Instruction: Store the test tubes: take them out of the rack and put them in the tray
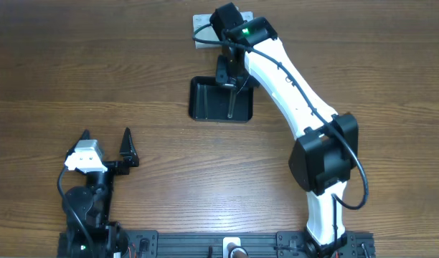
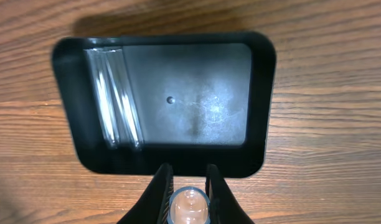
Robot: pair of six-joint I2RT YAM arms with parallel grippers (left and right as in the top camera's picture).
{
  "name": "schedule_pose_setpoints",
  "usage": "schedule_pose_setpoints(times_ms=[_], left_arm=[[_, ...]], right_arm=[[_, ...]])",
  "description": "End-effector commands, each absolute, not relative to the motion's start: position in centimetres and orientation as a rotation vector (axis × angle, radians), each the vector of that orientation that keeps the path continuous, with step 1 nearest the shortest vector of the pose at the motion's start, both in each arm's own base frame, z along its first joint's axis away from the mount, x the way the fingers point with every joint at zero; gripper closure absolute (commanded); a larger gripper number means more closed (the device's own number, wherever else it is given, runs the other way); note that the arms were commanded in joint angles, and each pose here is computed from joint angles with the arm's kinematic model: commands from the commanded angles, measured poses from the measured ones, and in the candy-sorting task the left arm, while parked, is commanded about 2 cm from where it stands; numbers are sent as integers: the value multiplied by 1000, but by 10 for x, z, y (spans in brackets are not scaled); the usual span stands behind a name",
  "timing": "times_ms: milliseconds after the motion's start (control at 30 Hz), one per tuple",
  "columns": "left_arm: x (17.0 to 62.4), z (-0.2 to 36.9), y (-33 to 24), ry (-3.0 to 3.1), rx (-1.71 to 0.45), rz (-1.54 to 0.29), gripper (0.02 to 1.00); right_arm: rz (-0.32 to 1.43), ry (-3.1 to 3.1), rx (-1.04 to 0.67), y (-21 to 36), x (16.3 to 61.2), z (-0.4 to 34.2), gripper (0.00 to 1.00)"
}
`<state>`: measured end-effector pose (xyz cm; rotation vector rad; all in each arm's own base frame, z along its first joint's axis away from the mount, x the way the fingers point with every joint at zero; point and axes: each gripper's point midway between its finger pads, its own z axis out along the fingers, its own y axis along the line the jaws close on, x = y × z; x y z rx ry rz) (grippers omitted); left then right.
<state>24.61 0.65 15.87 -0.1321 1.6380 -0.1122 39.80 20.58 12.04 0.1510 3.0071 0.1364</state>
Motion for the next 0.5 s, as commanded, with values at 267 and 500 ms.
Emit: schedule_pose_setpoints(times_ms=[267, 500], left_arm=[[246, 157, 9, 1639, -130, -90, 20], [246, 157, 9, 1638, -130, -90, 20]], right_arm=[[188, 3023, 218, 204, 433, 104, 989], [166, 3052, 198, 208, 441, 88, 989]])
